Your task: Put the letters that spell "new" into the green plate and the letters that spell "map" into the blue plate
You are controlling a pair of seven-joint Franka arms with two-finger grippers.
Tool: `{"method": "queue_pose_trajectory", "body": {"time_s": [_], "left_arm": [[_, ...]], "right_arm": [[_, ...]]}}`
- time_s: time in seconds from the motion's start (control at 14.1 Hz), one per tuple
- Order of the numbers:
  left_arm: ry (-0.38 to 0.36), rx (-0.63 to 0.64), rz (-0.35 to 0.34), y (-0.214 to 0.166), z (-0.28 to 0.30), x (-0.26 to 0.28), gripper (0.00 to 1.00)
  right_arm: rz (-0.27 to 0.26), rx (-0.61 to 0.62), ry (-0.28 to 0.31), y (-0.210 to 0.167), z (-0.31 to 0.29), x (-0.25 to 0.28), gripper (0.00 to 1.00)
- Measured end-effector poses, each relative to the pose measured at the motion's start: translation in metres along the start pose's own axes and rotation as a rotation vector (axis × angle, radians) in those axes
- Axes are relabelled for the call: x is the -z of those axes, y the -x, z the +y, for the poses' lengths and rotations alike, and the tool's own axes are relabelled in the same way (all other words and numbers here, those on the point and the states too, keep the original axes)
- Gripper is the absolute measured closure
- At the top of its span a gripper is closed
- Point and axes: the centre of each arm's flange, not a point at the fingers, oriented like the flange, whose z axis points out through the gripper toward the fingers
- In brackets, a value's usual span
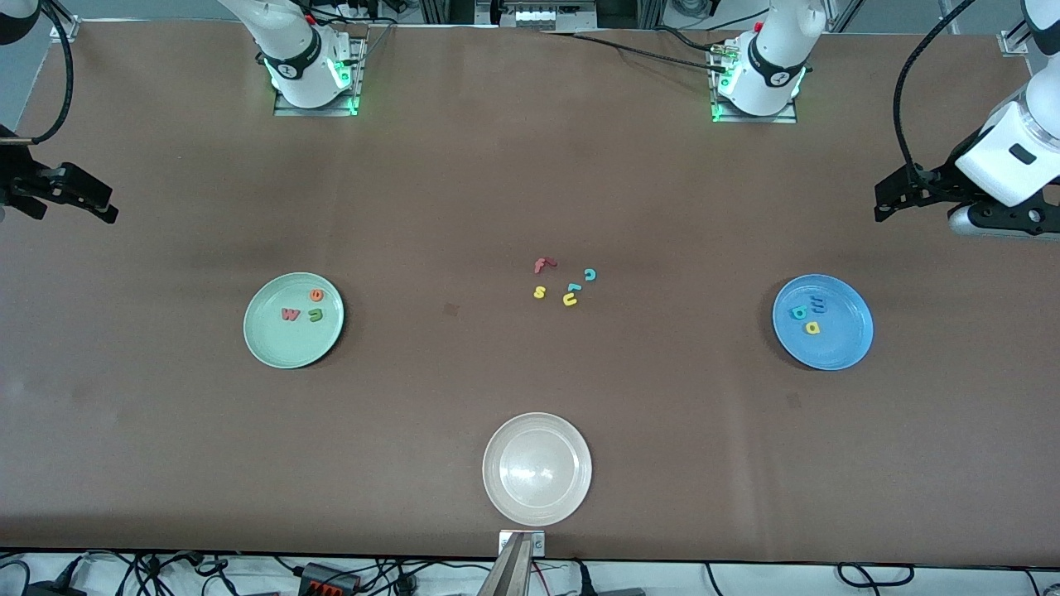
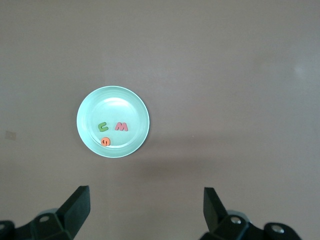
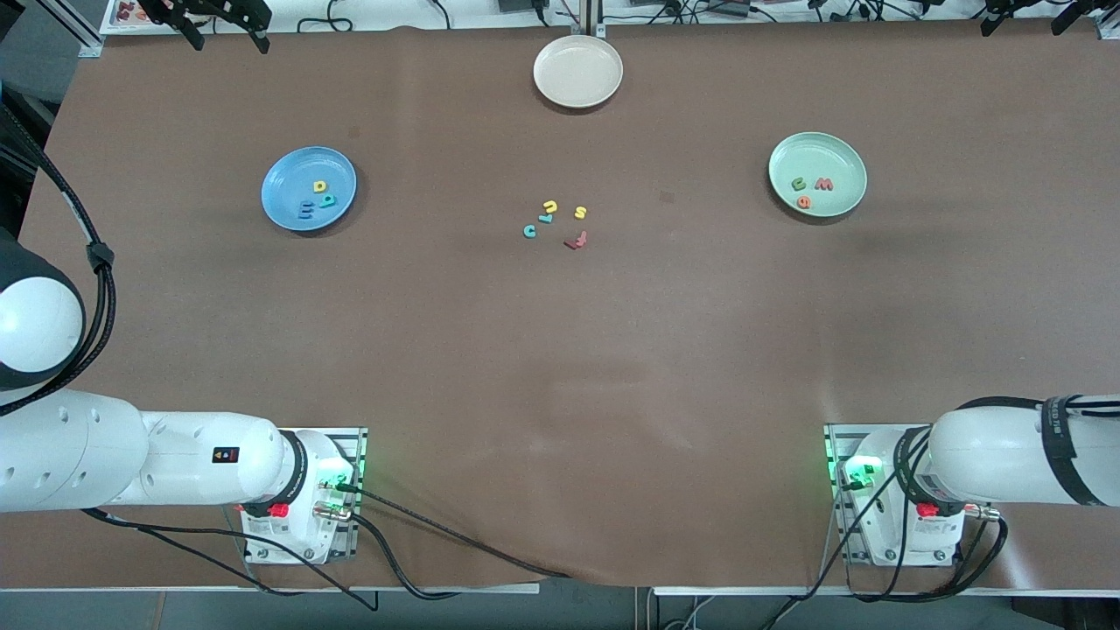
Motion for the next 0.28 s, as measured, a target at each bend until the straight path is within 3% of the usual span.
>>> {"method": "queue_pose_trajectory", "body": {"time_s": [0.28], "left_arm": [[0.0, 0.0, 0.0, 0.0, 0.0, 0.0, 0.0]], "right_arm": [[-0.004, 0.0, 0.0, -0.0001, 0.0, -0.0013, 0.0]]}}
